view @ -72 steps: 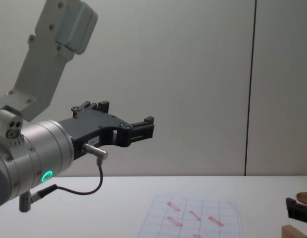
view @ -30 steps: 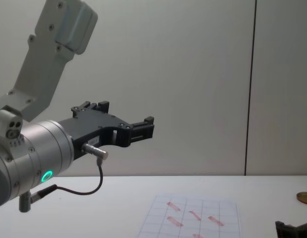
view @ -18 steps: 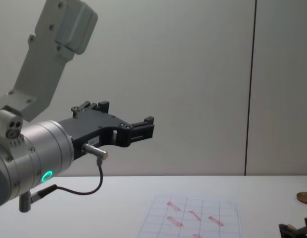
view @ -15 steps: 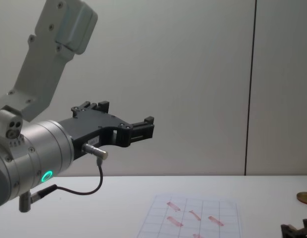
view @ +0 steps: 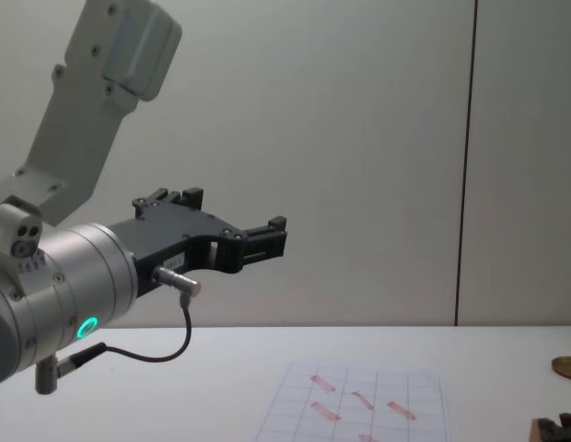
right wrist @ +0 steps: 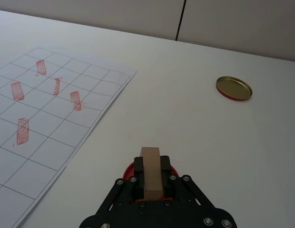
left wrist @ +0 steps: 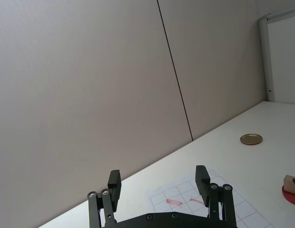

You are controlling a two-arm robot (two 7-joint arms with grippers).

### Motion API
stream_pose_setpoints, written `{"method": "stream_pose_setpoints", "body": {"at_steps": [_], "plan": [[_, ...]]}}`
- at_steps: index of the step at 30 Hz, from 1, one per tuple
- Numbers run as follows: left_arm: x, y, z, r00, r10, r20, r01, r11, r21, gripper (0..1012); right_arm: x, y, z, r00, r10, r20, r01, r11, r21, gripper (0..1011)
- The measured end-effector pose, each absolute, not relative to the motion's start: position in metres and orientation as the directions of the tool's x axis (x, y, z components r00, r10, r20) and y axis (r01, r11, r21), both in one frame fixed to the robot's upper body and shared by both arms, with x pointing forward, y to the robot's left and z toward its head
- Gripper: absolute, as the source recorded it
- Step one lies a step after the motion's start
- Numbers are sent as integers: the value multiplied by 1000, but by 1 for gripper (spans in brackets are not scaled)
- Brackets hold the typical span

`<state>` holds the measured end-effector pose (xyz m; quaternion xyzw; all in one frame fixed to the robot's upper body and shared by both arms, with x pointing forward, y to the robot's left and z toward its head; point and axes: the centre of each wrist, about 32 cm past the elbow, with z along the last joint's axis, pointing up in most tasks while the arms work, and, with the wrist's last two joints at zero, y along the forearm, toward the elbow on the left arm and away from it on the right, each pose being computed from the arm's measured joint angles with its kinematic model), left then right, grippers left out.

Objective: Use the one hand to pick up the stamp and affix it onto the A4 paper.

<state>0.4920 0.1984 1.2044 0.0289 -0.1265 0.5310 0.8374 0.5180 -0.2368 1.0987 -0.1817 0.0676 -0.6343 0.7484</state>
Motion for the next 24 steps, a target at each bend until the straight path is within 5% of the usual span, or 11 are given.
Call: {"method": "stream_pose_setpoints", "body": {"at_steps": [24], "plan": [[492,198,1204,404,882,243,-897,434,-86,993,519,-237,1100,159,-978,131,924,101,-368,195]]}}
